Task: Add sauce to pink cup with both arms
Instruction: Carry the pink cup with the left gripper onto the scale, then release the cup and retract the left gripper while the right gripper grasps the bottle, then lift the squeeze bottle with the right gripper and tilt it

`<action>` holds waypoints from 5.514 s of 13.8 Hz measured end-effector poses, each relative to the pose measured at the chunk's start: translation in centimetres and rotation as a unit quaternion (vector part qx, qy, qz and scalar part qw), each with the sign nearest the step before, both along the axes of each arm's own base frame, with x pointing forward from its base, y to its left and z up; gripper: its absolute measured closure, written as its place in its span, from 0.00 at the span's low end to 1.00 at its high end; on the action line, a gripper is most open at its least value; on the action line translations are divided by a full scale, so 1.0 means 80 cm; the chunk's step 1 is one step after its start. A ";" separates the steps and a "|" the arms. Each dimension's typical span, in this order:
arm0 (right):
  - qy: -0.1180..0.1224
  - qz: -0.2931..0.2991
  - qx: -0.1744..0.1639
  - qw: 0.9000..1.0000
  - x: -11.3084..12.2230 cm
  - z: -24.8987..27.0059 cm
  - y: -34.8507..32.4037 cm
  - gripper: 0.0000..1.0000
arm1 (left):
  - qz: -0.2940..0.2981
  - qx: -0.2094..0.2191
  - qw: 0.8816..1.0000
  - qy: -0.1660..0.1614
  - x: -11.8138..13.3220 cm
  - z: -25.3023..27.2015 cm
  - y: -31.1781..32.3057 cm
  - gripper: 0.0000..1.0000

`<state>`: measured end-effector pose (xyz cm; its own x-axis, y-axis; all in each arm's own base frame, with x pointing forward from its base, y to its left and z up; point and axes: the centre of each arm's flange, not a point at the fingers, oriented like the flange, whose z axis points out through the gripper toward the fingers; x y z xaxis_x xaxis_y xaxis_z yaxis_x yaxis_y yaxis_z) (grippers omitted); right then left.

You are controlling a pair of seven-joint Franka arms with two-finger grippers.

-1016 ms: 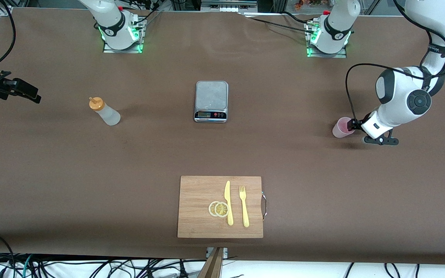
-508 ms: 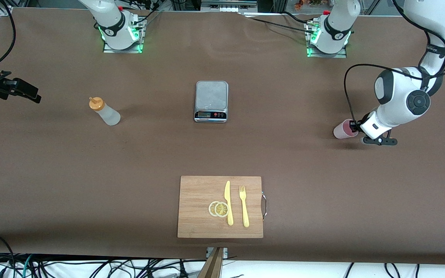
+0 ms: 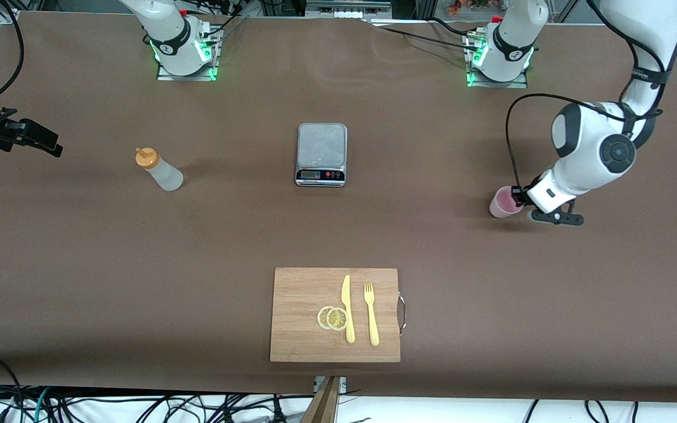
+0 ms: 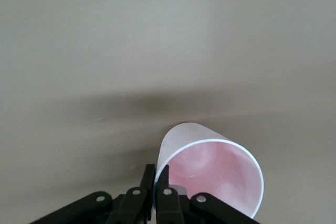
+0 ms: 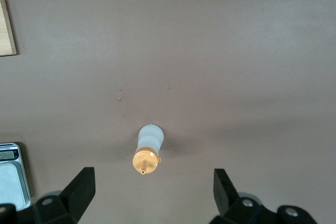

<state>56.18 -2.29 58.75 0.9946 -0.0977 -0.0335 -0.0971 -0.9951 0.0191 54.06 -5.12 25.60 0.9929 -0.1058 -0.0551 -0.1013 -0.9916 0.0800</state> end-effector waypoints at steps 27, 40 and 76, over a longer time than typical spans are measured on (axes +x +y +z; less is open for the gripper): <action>0.090 0.293 0.112 0.945 0.036 -0.165 -0.040 0.00 | -0.078 -0.043 0.996 0.025 -0.224 0.013 -0.578 0.96; -0.198 0.568 0.442 0.666 -0.017 -0.450 -0.184 0.00 | -0.025 -0.027 0.999 0.021 -0.114 0.160 -0.537 0.00; -0.276 0.602 0.602 0.447 -0.037 -0.612 -0.051 0.63 | 0.022 0.031 0.998 0.042 0.038 0.417 0.041 0.00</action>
<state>53.20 -6.33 9.76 0.1913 0.2776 0.9415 0.8625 0.4103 -0.2962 57.09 -1.81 58.99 0.9879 -0.0563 -0.1443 -0.0534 -0.9983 0.0241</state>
